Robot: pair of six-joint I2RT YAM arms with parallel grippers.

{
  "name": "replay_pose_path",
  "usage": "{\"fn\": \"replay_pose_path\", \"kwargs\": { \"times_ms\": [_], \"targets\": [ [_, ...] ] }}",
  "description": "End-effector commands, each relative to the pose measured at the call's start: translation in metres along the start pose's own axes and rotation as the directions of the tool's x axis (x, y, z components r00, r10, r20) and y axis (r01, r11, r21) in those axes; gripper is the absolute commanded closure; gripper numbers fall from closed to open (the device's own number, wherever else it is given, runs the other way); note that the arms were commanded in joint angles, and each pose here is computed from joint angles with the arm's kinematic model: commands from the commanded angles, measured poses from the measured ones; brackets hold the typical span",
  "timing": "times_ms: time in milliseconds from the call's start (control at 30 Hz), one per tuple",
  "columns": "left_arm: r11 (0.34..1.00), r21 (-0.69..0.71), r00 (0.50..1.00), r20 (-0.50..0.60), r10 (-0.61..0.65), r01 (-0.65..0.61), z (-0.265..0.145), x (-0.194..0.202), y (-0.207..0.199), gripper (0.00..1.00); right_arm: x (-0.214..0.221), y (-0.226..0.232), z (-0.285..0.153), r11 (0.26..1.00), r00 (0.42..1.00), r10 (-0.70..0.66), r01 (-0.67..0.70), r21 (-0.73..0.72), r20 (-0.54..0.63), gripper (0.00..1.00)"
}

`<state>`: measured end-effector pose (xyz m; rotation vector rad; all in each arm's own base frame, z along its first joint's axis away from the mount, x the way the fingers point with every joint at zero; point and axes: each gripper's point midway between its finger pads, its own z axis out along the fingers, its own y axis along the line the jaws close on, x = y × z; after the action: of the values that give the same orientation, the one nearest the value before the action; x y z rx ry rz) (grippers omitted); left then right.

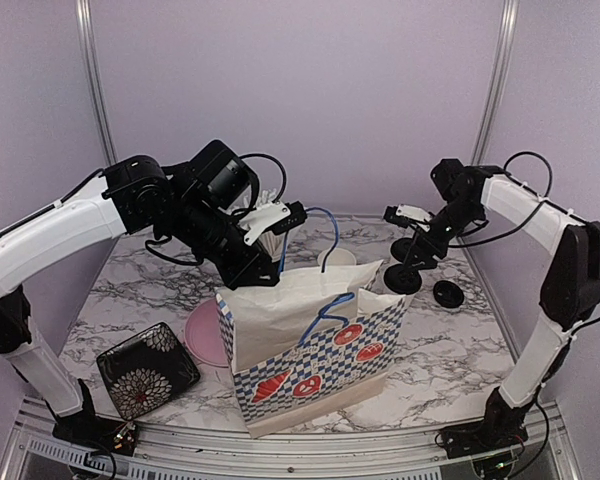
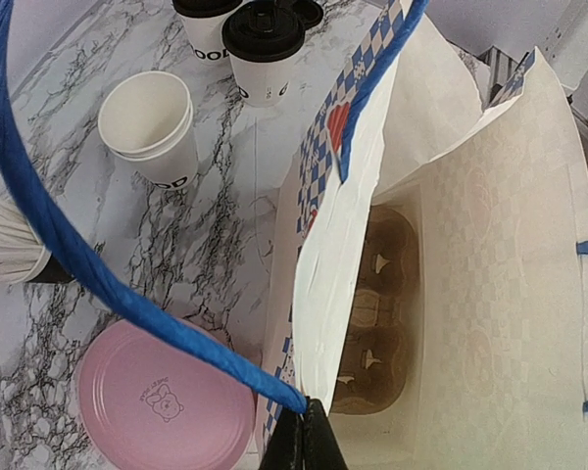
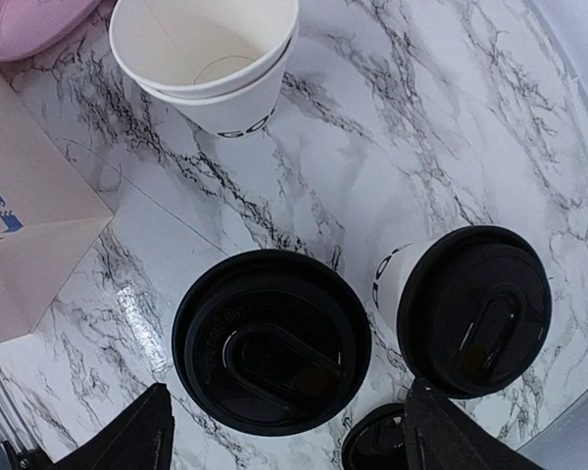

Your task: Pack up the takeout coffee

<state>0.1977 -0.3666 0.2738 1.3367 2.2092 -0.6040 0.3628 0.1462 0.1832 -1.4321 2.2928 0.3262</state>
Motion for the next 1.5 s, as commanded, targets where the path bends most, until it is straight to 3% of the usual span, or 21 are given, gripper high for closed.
{"fn": "replay_pose_path", "kwargs": {
  "times_ms": [0, 700, 967, 1167, 1467],
  "targets": [
    [1.000, -0.020, 0.999, -0.054, -0.011, 0.010, 0.001, 0.014, 0.005, 1.00, 0.012, 0.008, 0.013, 1.000, 0.996, -0.013, 0.011, -0.025, -0.084, 0.21],
    [1.000, -0.009, 0.997, -0.071, -0.007, 0.007, 0.006, 0.018, 0.004, 1.00, 0.024, 0.019, 0.038, 0.998, 0.981, -0.033, 0.023, -0.057, -0.193, 0.26],
    [1.000, 0.002, 0.998, -0.070, -0.001, 0.001, 0.007, 0.017, 0.003, 1.00, 0.007, 0.015, 0.020, 0.999, 0.988, -0.047, 0.044, -0.020, -0.144, 0.28],
    [1.000, 0.010, 0.997, -0.076, 0.000, 0.001, 0.009, 0.017, 0.002, 1.00, 0.014, 0.007, 0.027, 0.999, 0.983, -0.039, 0.041, 0.007, -0.181, 0.15],
    [1.000, 0.020, 0.997, -0.077, 0.003, -0.002, 0.010, 0.018, 0.000, 1.00, 0.002, 0.003, 0.023, 0.999, 0.987, -0.038, 0.040, 0.015, -0.154, 0.16]
  ]
}}
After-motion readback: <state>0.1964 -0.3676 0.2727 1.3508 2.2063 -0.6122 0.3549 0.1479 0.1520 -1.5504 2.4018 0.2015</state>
